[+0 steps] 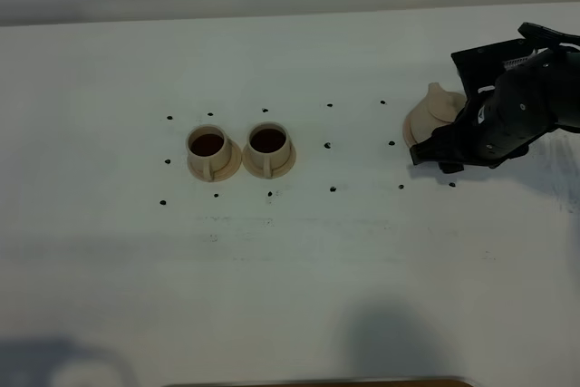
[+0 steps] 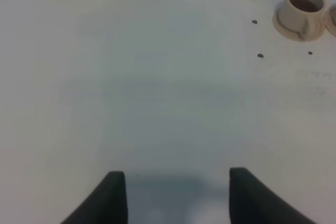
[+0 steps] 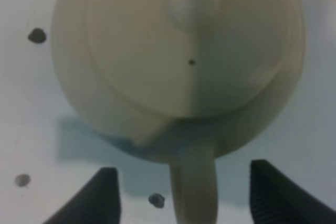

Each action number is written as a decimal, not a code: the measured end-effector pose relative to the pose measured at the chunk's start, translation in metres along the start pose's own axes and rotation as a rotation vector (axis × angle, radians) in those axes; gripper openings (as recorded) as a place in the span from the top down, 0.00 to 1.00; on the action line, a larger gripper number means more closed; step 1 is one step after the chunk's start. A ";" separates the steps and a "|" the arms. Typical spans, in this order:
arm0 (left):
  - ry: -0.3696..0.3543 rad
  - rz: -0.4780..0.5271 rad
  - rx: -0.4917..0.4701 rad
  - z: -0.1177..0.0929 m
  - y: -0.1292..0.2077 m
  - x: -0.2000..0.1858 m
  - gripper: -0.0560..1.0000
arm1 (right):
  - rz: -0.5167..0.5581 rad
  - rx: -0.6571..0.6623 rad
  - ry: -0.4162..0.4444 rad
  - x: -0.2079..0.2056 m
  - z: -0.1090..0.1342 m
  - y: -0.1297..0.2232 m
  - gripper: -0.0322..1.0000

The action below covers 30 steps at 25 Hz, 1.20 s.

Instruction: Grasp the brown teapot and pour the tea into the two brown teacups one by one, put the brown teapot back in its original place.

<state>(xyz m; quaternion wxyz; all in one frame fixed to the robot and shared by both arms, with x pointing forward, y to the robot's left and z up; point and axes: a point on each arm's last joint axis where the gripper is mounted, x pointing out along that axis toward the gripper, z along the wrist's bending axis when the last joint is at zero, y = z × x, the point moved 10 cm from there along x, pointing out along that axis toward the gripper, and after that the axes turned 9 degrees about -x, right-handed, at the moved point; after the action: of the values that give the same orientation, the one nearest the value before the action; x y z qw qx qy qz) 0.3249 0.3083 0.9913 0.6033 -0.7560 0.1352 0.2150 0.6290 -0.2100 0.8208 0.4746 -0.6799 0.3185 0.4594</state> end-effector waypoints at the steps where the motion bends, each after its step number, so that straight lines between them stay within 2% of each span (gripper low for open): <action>1: 0.000 0.000 0.000 0.000 0.000 0.000 0.47 | -0.001 0.001 0.001 -0.002 0.000 0.000 0.44; 9: 0.000 0.000 0.000 0.000 0.000 0.000 0.47 | -0.074 0.005 0.020 -0.049 -0.009 -0.014 0.45; 20: 0.000 0.000 0.000 0.000 0.000 0.000 0.47 | -0.233 0.017 0.046 -0.119 -0.019 -0.032 0.46; 23: 0.000 0.000 0.000 0.000 0.000 0.000 0.47 | -0.270 0.053 0.052 -0.135 -0.028 -0.024 0.48; 30: 0.000 0.000 0.000 0.000 0.000 0.000 0.47 | -0.315 0.163 0.097 -0.163 -0.059 0.023 0.49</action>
<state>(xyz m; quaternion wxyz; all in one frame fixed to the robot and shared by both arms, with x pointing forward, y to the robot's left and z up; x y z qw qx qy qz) 0.3249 0.3083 0.9913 0.6033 -0.7560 0.1352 0.2150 0.5672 -0.2735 0.9715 0.5782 -0.7021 0.2666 0.3189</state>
